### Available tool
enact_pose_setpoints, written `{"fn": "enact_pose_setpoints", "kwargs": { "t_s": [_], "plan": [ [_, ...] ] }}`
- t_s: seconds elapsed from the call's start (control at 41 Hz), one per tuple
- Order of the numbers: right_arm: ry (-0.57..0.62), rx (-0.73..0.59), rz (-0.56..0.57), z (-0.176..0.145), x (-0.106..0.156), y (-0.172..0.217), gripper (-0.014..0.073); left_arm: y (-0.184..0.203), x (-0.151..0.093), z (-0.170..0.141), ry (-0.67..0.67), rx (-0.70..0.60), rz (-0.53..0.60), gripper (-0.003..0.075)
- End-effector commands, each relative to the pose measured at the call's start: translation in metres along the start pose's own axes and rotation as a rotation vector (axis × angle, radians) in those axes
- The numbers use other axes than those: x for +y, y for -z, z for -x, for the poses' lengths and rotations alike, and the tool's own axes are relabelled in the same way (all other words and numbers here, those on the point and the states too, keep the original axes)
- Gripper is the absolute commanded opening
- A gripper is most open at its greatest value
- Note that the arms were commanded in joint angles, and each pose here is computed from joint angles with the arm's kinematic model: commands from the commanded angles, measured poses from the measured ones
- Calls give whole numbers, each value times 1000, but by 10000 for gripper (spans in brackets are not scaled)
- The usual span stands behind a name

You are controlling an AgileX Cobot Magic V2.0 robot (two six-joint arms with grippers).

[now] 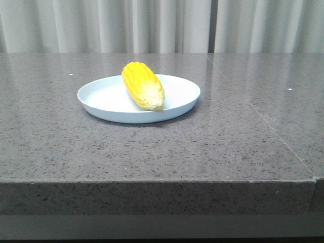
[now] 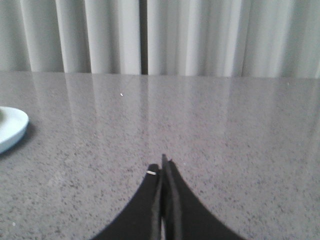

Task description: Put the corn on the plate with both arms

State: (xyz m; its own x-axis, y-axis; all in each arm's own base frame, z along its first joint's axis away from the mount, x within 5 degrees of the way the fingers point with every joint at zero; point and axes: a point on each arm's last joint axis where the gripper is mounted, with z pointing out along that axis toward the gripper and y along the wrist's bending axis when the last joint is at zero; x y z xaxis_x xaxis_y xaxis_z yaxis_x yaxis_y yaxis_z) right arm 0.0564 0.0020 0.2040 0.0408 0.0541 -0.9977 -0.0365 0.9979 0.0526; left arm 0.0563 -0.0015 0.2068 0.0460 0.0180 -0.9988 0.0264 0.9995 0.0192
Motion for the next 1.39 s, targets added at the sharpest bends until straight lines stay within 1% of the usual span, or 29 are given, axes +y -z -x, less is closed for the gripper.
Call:
{"fn": "enact_pose_setpoints", "kwargs": {
  "t_s": [0.0,0.561,0.78,1.366],
  "plan": [
    [-3,-143,-8,16,0,3,-67,1,0,2,16,-84,-7,-20],
    [-3,-143,-8,16,0,3,-67,1,0,2,16,-84,-7,-20],
    [2,-148,-54,16,-3,3,-67,1,0,2,16,-84,-7,-20],
    [2,-146,-56,16,-3,3,-67,1,0,2,16,-84,-7,-20]
  ]
}}
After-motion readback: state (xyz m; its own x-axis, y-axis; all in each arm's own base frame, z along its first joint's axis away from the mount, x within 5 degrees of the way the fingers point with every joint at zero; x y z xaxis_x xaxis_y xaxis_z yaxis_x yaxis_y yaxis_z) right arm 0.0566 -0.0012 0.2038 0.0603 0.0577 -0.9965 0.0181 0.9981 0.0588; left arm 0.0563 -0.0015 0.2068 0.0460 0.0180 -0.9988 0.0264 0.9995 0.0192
